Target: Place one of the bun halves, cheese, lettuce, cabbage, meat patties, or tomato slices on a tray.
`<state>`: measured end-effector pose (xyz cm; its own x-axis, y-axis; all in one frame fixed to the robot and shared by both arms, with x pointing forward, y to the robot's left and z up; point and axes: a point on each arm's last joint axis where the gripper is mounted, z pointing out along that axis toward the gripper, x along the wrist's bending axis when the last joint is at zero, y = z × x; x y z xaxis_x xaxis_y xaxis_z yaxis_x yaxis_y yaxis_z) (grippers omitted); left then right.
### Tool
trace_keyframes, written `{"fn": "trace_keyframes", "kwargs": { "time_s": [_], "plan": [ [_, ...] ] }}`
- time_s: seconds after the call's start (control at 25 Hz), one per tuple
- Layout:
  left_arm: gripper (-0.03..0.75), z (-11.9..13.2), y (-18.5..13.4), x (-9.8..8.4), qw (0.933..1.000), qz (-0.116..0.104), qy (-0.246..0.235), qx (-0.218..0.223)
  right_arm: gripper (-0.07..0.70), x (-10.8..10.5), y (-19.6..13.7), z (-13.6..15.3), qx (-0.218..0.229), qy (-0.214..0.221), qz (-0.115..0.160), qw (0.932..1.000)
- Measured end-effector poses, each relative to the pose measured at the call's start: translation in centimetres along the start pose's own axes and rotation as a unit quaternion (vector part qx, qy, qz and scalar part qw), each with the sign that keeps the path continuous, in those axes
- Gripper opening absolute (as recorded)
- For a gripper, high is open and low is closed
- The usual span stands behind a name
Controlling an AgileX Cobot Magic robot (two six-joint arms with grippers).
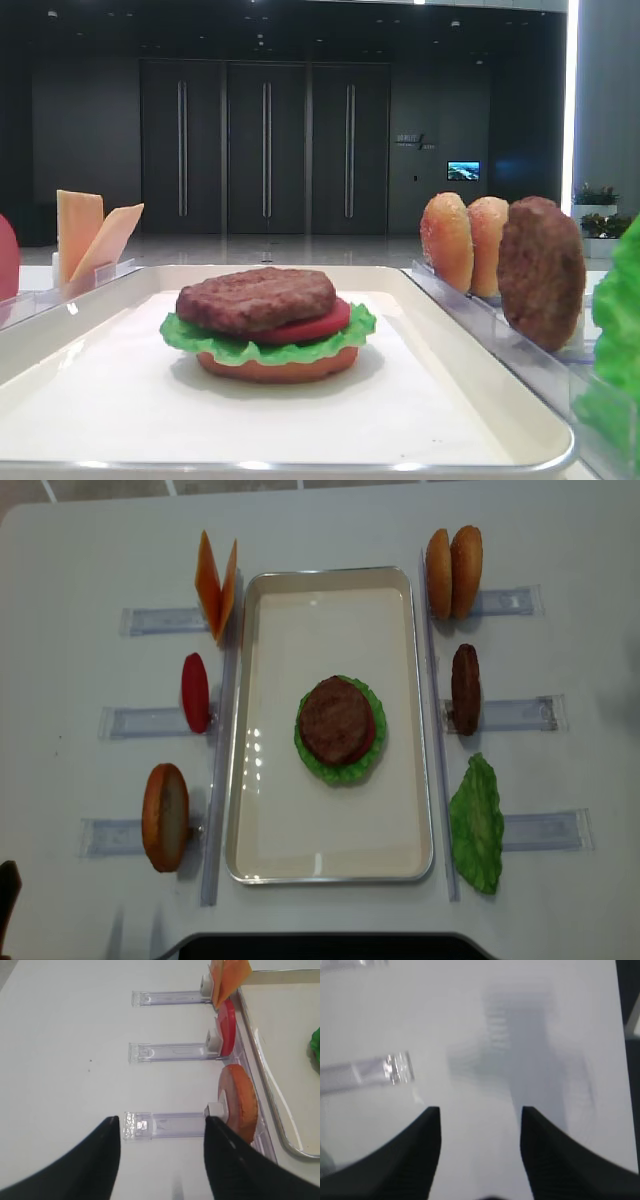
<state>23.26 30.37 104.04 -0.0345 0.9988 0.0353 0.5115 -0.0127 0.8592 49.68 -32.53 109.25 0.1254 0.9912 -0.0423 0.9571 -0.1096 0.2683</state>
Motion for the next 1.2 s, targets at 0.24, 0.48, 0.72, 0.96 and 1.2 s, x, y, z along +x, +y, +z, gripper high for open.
{"fn": "trace_keyframes", "kwargs": {
  "time_s": [0.24, 0.48, 0.72, 0.96, 1.2],
  "plan": [
    [0.408, 0.0, 0.0, 0.0, 1.0, 0.0, 0.0, 0.0, 0.346, -0.4, -12.8, -0.7, -0.037, 0.001, -0.001, 0.9993],
    [0.408, 0.0, 0.0, 0.0, 1.0, 0.0, 0.0, 0.0, 0.347, -0.5, -19.4, -0.4, -0.113, 0.007, -0.003, 0.9936],
    [0.408, 0.0, 0.0, 0.0, 1.0, 0.0, 0.0, 0.0, 0.346, -0.3, -22.7, -1.3, -0.222, 0.018, -0.026, 0.9744],
    [0.408, 0.0, 0.0, 0.0, 1.0, 0.0, 0.0, 0.0, 0.346, -0.5, -26.1, -2.7, -0.341, 0.018, -0.025, 0.9397],
    [0.408, 0.0, 0.0, 0.0, 1.0, 0.0, 0.0, 0.0, 0.346, -0.5, -27.1, -2.9, -0.374, 0.019, -0.024, 0.9269]
  ]
}}
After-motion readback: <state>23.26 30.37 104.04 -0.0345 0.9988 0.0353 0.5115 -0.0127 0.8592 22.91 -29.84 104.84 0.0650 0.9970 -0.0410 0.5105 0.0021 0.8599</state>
